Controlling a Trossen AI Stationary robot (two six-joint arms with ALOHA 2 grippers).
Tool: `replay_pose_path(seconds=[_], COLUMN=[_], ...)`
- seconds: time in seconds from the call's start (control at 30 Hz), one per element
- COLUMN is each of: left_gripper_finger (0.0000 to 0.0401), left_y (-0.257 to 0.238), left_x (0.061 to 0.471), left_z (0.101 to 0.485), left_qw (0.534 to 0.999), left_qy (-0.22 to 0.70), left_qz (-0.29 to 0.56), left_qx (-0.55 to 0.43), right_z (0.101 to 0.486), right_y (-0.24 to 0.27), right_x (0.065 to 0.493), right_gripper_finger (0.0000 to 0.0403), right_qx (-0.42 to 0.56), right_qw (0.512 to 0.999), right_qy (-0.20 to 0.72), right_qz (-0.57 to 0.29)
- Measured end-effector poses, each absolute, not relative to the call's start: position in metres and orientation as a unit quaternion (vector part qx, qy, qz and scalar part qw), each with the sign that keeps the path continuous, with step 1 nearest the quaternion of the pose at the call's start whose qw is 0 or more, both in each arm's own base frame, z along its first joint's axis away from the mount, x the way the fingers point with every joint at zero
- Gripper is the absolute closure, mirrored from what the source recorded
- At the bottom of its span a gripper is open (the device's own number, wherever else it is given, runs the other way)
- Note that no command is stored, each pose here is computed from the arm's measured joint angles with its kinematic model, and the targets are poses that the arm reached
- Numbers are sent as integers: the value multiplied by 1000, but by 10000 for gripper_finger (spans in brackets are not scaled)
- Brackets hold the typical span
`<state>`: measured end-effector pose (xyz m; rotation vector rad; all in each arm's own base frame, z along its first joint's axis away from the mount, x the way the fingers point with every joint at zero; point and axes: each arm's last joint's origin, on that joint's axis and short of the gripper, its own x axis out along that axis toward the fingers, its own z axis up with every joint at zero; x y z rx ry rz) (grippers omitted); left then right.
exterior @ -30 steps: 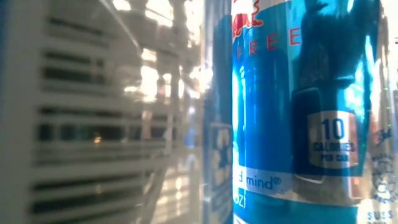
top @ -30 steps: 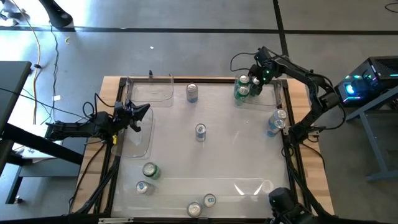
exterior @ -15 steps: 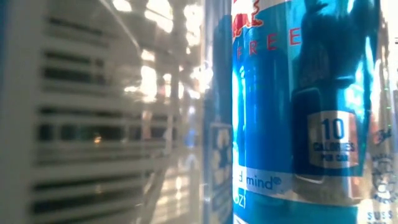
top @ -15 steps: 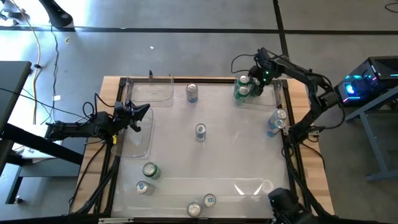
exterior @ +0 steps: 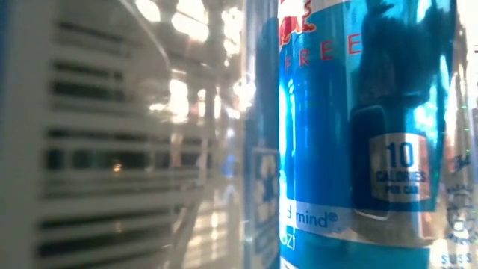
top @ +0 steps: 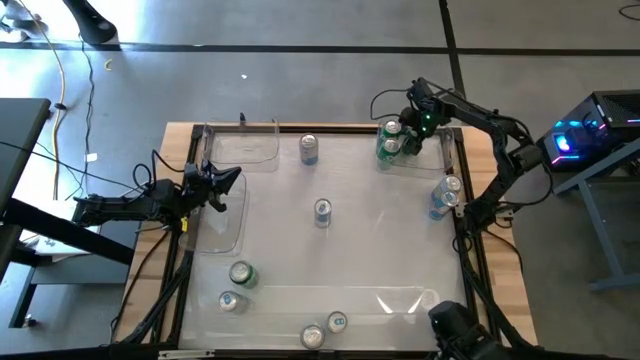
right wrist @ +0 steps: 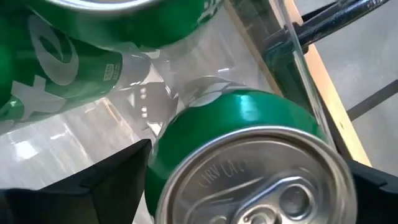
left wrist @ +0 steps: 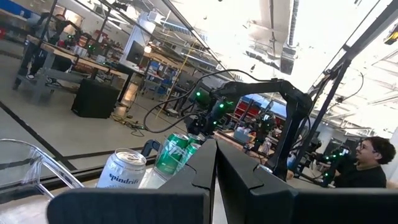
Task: Sort soda cans
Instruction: Put the bottom right green soda can into the top right transparent bin
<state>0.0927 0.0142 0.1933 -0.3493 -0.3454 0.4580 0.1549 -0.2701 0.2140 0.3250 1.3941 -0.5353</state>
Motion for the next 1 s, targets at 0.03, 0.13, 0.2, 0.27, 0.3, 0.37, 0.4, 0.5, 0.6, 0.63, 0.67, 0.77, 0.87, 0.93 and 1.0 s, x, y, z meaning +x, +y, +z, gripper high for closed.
replay_pose_path(seconds=[0.03,0.13,0.2,0.27,0.3,0.37,0.4,0.5,0.6,0.63,0.67,0.77,0.87,0.93,1.0], left_gripper_finger=[391,391,391,391,391,391,391,391,391,391,391,391,391,391,391], left_y=[14,14,14,14,14,14,14,14,14,14,14,14,14,14,14], left_x=[93,93,92,92,92,92,92,92,92,92,92,92,92,92,92], left_z=[193,194,195,195,195,195,195,195,195,195,195,195,195,195,195], left_qw=[944,943,941,940,941,942,942,942,942,942,942,942,942,943,943], left_qy=[-170,-174,-180,-183,-183,-180,-180,-180,-180,-180,-180,-179,-179,-178,-178], left_qz=[225,223,222,221,221,222,223,223,223,223,223,223,223,224,224], left_qx=[-172,-177,-181,-182,-181,-178,-177,-177,-177,-177,-176,-176,-176,-172,-172], right_z=[214,215,215,215,215,215,215,217,217,217,217,217,217,217,217], right_y=[-270,-270,-270,-270,-271,-272,-272,-273,-274,-274,-274,-274,-274,-274,-274], right_x=[155,156,156,156,156,157,157,158,158,158,158,158,158,158,158], right_gripper_finger=[36,37,40,47,51,62,67,78,80,80,80,80,81,81,81], right_qx=[145,142,141,140,138,134,133,130,129,130,133,137,144,144,143], right_qw=[723,725,725,726,728,730,731,734,737,736,735,733,732,731,731], right_qy=[632,630,629,628,626,623,622,617,612,612,611,610,607,607,608], right_qz=[-241,-239,-240,-242,-243,-247,-248,-251,-258,-259,-262,-267,-275,-275,-274])
